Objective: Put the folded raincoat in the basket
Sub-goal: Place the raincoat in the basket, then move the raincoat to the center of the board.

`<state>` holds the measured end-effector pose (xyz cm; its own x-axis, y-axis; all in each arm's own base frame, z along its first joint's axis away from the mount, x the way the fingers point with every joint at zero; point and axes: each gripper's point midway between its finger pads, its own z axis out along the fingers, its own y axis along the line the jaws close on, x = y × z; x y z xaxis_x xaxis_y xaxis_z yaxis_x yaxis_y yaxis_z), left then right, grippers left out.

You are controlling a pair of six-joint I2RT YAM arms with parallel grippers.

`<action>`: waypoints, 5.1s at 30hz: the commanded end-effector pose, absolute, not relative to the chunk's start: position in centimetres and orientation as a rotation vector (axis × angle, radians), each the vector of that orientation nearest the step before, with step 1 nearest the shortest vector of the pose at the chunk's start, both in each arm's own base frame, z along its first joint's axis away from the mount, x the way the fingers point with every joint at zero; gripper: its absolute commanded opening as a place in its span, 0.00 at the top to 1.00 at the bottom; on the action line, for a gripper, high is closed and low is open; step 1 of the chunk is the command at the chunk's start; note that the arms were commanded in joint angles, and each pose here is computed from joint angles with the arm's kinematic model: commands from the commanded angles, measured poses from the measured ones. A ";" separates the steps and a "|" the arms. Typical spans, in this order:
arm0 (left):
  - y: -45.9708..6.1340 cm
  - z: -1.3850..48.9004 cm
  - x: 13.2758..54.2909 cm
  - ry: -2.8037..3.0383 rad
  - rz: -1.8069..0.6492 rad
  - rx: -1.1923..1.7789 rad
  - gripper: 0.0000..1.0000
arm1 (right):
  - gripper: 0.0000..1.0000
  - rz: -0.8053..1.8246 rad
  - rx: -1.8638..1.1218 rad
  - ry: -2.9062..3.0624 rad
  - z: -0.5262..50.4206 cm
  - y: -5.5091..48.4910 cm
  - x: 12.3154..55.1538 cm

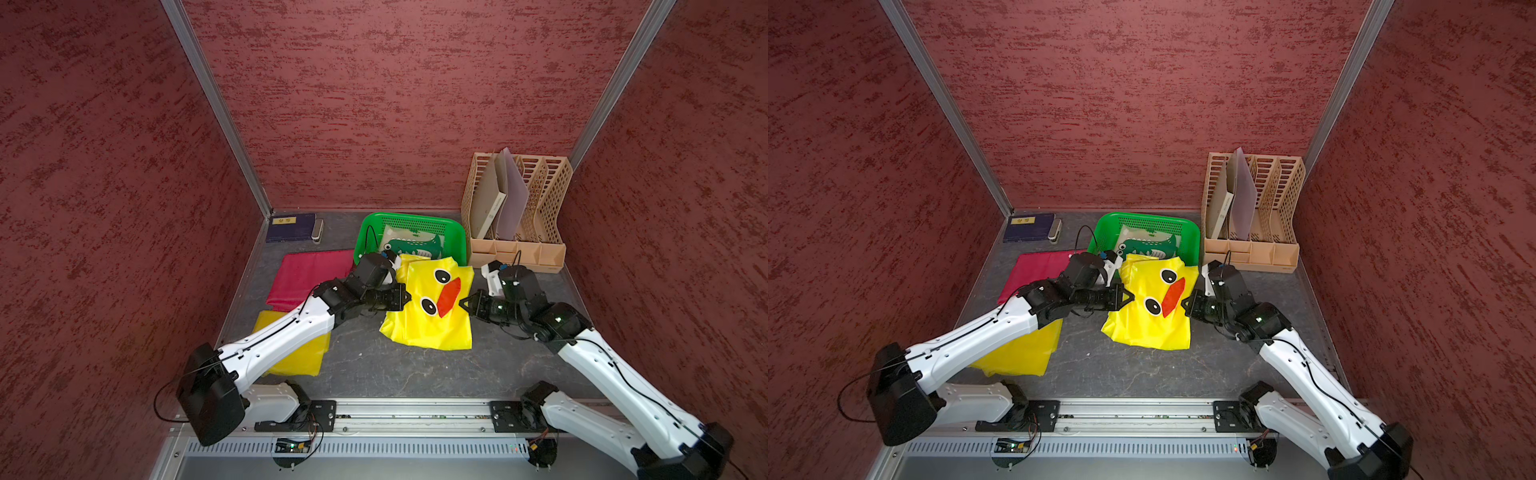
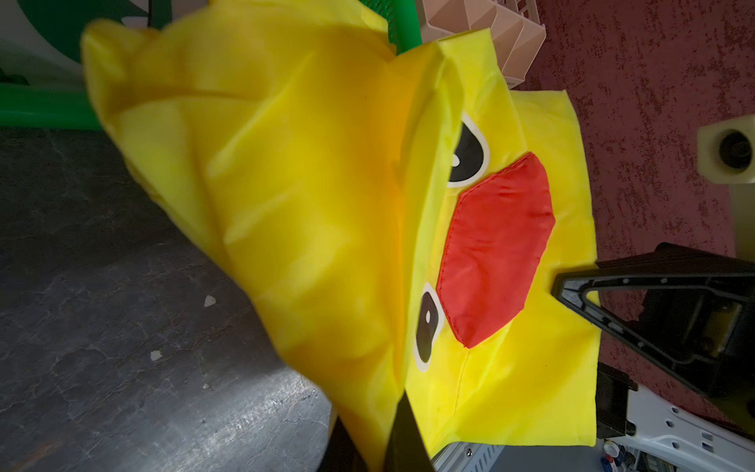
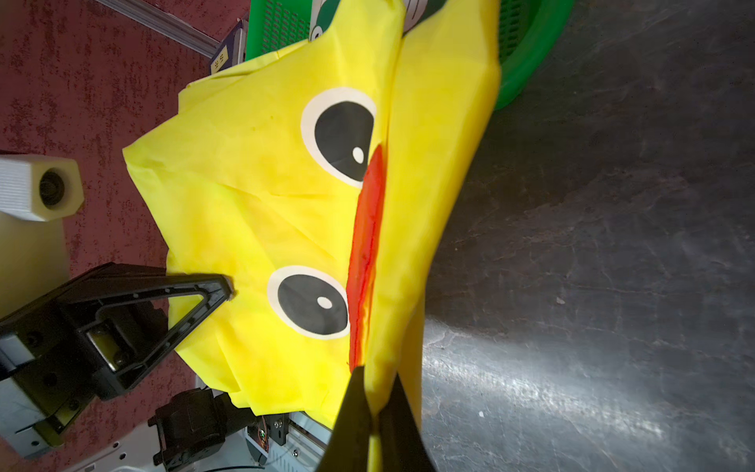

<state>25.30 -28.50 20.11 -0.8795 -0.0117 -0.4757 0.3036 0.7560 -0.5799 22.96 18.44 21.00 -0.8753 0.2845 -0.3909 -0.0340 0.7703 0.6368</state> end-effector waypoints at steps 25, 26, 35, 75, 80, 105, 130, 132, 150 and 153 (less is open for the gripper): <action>-26.6 20.9 44.9 2.381 -0.988 0.175 1.00 | 1.00 1.040 0.097 2.414 20.9 22.3 43.7; -26.5 20.7 45.7 2.377 -0.991 0.168 1.00 | 1.00 1.044 0.097 2.413 20.7 22.4 44.3; -24.4 17.7 51.9 2.408 -0.936 0.124 1.00 | 1.00 1.056 0.142 2.439 17.3 22.2 48.8; -22.5 24.9 50.5 2.266 -0.725 0.106 0.00 | 0.40 0.835 0.125 2.310 24.4 18.2 46.3; -24.7 25.2 50.2 2.221 -0.911 0.120 0.00 | 0.41 0.946 0.087 2.265 24.9 19.7 45.5; -17.3 25.5 43.8 2.163 -0.644 -0.072 0.00 | 0.34 1.145 -0.093 2.208 26.9 27.8 39.1; -0.5 20.1 25.4 2.280 -0.234 -0.753 0.00 | 0.35 1.058 -0.087 2.551 9.9 49.7 21.9; -0.5 19.9 25.3 2.266 -0.277 -0.767 0.00 | 0.35 1.051 -0.079 2.566 8.9 50.5 21.8; -0.9 18.2 25.9 2.291 -0.361 -0.781 0.00 | 0.39 0.902 -0.139 2.663 3.7 54.5 21.9; -0.1 18.0 25.9 2.300 -0.305 -0.793 0.00 | 0.40 0.888 -0.152 2.676 3.1 55.2 21.9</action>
<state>25.63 -0.94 17.70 -0.5985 -0.6281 -0.4973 -0.4521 0.7772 -0.4376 22.17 55.06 4.30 -0.9436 0.0098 -0.3309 -0.2029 0.7728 0.6014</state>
